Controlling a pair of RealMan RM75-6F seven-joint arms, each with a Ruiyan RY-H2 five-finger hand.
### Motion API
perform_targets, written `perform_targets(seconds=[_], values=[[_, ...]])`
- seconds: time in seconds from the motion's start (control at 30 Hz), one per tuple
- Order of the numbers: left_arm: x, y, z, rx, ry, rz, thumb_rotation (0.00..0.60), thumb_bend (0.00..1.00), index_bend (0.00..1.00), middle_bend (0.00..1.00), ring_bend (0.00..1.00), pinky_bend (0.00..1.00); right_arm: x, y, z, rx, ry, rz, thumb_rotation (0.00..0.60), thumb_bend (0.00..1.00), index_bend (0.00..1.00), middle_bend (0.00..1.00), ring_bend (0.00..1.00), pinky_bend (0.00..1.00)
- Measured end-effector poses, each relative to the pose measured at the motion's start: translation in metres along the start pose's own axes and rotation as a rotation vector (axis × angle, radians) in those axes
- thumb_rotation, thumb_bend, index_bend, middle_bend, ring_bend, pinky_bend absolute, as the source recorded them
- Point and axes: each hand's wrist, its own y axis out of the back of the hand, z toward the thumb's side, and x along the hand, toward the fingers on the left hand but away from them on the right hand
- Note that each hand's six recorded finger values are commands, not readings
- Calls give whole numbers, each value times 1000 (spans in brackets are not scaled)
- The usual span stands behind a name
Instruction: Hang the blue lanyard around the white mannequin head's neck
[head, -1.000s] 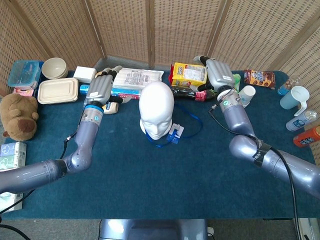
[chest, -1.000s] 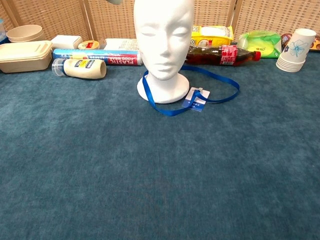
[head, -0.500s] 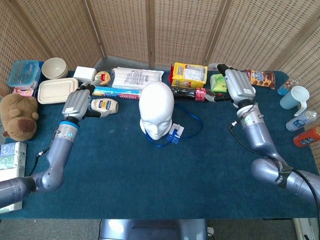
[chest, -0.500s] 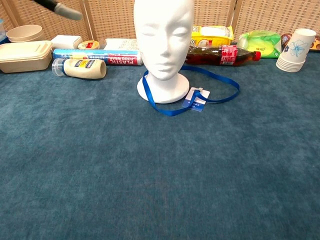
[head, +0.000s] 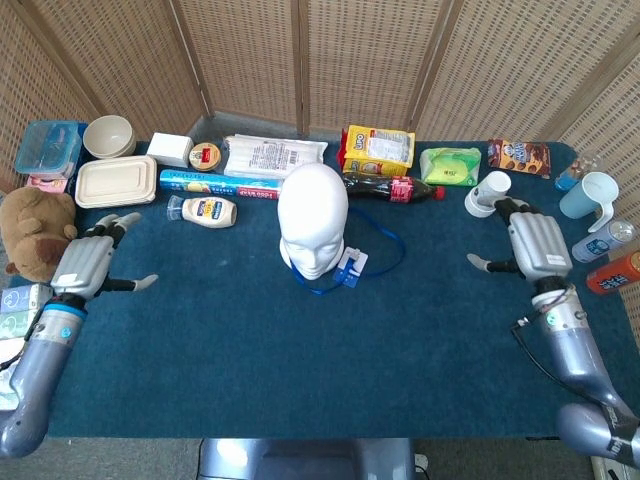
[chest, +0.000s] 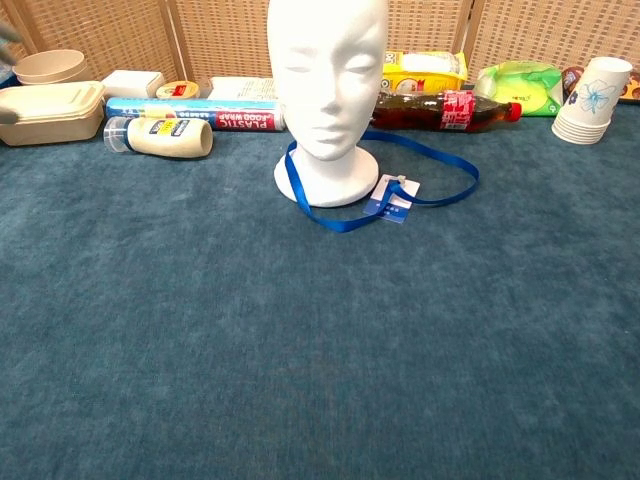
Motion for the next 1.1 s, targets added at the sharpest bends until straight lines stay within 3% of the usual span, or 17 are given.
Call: perform_targets(seconds=[0.27, 0.53, 0.73, 1.1], values=[[-55, -1, -37, 2, 53, 69, 420, 88, 135, 154, 32, 186, 61, -11, -37, 17, -80, 2, 518, 184, 253, 282, 256, 273], [-116, -9, -62, -18, 106, 118, 422, 89, 185, 154, 60, 185, 115, -4, -59, 67, -160, -29, 520, 246, 255, 309, 267, 281], [-137, -11, -71, -41, 147, 130, 422, 88, 200, 164, 80, 185, 146, -3, -66, 101, -210, -39, 519, 246, 254, 310, 267, 281], [-166, -7, -59, -28, 102, 165, 428, 89, 226, 172, 84, 185, 188, -10, -76, 105, -257, -39, 517, 246, 269, 310, 268, 281]])
